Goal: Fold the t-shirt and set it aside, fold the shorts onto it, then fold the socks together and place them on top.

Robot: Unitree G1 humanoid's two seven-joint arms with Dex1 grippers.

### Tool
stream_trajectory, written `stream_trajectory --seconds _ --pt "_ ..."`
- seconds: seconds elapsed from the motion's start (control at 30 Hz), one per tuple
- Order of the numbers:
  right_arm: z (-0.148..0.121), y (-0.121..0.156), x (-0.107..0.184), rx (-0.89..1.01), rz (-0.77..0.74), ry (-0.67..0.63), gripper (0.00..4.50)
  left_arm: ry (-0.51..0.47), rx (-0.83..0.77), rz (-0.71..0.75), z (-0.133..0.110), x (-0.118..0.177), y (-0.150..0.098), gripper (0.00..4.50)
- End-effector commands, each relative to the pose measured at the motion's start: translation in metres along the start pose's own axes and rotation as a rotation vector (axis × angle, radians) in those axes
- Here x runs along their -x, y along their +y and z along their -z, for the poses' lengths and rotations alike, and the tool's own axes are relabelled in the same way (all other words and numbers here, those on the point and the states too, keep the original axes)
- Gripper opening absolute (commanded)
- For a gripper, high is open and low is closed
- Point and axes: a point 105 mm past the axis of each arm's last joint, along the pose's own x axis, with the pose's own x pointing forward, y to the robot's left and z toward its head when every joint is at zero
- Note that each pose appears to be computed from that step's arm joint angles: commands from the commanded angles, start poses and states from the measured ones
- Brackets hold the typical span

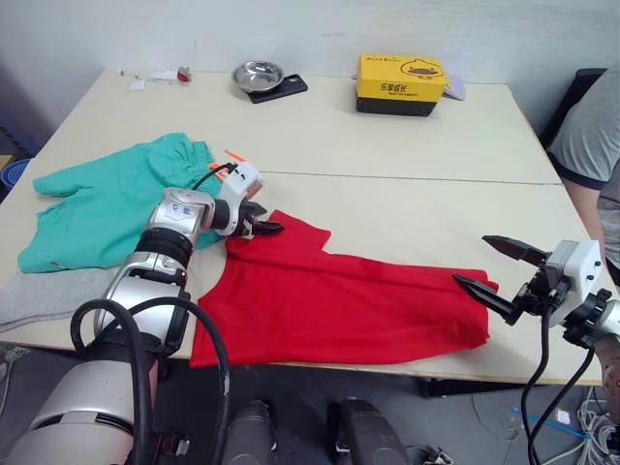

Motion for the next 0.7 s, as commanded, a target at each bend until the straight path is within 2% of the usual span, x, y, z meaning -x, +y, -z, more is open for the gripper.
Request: stream_trajectory --seconds 0.03,0.13,0.23,0.27,0.47,0.7 --pt "-0.014 -0.007 0.014 0.048 0.032 -0.010 4.50 -0.059 -0.007 0.007 -0.004 -0.002 -0.001 2.25" --pt "-0.010 -0.006 0.022 0.046 0.030 0.025 4.50 -0.246 -0.008 0.026 -0.025 0.004 -0.003 1.27" --pt "-0.007 -0.004 0.026 0.042 0.027 0.043 4.50 -0.376 -0.065 0.053 -0.040 0.013 -0.005 0.23" --pt "-0.006 -0.004 0.027 0.041 0.026 0.047 4.50 -0.405 -0.090 0.064 -0.044 0.016 -0.007 0.03" --pt "0.002 -0.004 0.033 0.015 0.038 0.068 4.50 -0.462 -0.361 0.124 -0.037 0.034 -0.022 0.03" --pt "0.013 -0.003 0.037 -0.002 0.053 0.082 4.50 -0.504 -0.593 0.199 -0.011 0.058 -0.043 0.03"
